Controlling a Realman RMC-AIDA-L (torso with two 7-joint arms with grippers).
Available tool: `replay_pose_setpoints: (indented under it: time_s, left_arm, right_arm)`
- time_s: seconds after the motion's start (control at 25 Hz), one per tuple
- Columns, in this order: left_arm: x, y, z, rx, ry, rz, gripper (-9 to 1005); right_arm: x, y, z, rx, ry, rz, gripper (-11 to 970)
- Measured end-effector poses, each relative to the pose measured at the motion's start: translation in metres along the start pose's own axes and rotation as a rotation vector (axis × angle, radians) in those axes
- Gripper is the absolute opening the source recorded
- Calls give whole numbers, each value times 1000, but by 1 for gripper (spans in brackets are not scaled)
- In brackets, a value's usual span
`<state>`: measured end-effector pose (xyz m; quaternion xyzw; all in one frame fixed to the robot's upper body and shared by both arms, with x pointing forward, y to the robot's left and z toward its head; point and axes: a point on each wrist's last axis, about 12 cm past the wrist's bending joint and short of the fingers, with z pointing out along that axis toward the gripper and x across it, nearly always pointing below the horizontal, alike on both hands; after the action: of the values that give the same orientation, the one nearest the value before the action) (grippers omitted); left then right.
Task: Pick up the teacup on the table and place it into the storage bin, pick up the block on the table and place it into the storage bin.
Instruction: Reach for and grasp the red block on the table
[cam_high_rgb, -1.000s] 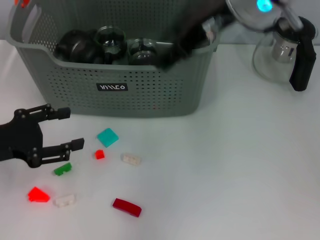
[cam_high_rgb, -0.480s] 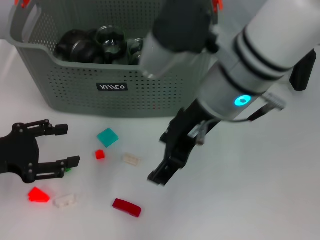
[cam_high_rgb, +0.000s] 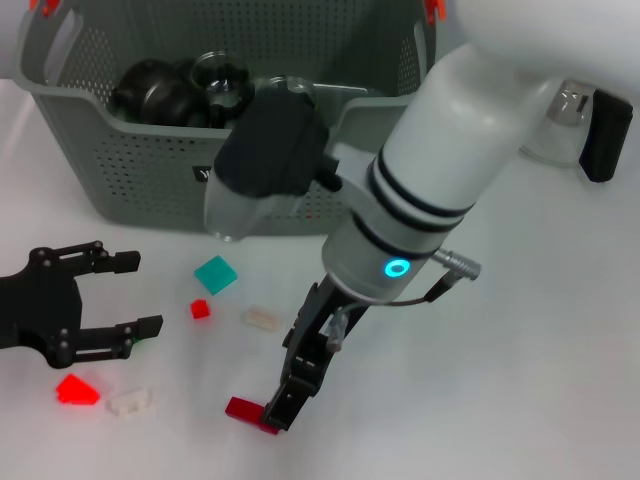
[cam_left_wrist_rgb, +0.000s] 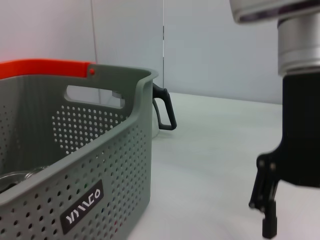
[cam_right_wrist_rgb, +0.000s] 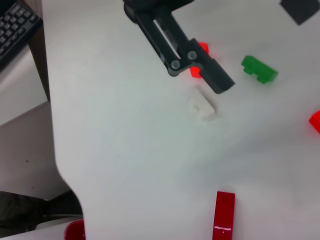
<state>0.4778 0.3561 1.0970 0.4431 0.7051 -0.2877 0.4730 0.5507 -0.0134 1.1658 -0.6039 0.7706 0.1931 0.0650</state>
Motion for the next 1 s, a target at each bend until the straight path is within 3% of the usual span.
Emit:
replay_pose_setpoints:
  time_s: [0.36,1.0]
  left_arm:
    - [-1,2,2,-1,-4,3,785]
    - [0,0,5,-2,-16,8,784]
  right_arm:
    - [-4,9,31,47,-19,-77,941]
    - [12,5,62,43,-90,-91,851]
